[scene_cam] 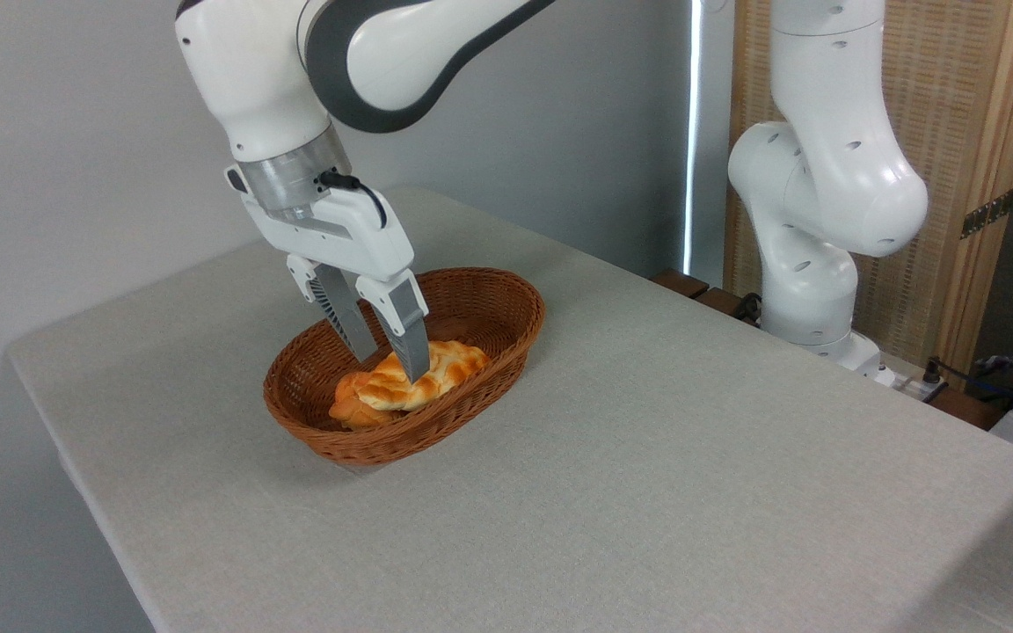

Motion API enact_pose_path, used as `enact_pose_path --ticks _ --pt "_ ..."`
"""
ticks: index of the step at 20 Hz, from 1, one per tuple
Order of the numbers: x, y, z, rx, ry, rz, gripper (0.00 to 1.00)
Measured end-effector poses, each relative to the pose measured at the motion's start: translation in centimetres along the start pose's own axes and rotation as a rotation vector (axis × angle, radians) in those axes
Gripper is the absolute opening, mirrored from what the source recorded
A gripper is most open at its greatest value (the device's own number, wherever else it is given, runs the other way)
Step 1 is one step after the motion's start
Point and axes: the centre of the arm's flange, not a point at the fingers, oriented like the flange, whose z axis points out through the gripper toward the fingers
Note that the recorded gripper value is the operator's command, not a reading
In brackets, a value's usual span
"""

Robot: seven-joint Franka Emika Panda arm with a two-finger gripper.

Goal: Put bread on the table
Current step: 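Lower the gripper into the basket around the braided bread roll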

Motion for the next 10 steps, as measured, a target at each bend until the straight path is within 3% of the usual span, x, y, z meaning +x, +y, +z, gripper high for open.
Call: enact_pose_path --ticks 2,6,10 --pt "0.38 0.24 0.62 -0.004 -0.01 0.006 0.99" --pt "0.69 0.68 0.96 0.003 -0.019 0.018 0.64" --pt "0.73 0.6 1.1 0.011 -0.025 0.02 0.46"
